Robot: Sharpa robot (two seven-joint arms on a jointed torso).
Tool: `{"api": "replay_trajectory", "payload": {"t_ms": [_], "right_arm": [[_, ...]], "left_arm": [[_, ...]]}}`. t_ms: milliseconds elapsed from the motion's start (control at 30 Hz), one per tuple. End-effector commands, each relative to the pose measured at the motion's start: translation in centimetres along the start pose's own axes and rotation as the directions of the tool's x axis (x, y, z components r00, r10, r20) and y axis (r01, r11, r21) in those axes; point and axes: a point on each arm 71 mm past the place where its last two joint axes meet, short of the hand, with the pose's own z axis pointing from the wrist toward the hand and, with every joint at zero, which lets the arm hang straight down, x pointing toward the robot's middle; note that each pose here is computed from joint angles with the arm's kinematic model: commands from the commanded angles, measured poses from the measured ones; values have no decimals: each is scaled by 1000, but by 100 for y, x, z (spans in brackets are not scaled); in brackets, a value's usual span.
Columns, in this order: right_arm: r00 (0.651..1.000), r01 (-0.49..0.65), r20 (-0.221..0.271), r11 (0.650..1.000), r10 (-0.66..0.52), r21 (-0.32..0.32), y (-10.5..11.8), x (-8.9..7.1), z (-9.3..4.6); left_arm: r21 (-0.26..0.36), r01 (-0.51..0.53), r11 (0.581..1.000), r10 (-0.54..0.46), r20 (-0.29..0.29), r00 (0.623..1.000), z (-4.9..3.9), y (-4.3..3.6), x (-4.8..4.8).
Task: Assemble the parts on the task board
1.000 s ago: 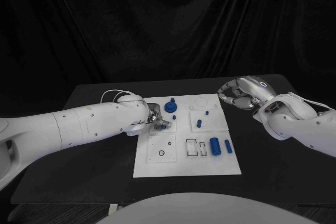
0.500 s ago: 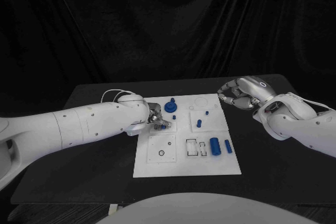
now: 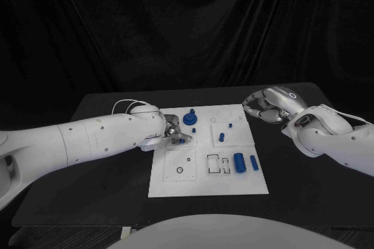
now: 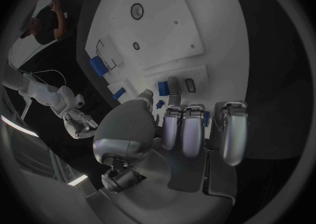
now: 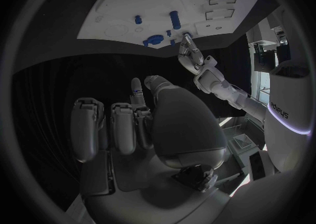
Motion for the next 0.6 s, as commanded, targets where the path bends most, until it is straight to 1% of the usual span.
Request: {"api": "replay_trajectory", "payload": {"t_ms": [33,300,500,600], "right_arm": [[1000,1,-5,1000,-1,19,-20,11,-12],[1000,1,-6,1000,-1,21,-26,11,-22],[1000,2,-6,1000,-2,23,-35,9,-26],[1000,2,-6,1000,-2,23,-35,10,-26]], "left_arm": [[31,14,999,-15,23,1000,-25,-44,-16],[30,19,999,-20,29,999,-58,-27,-10],[52,42,998,-46,71,996,-106,-23,-21],[60,29,998,-35,101,994,-130,-22,-31]]}}
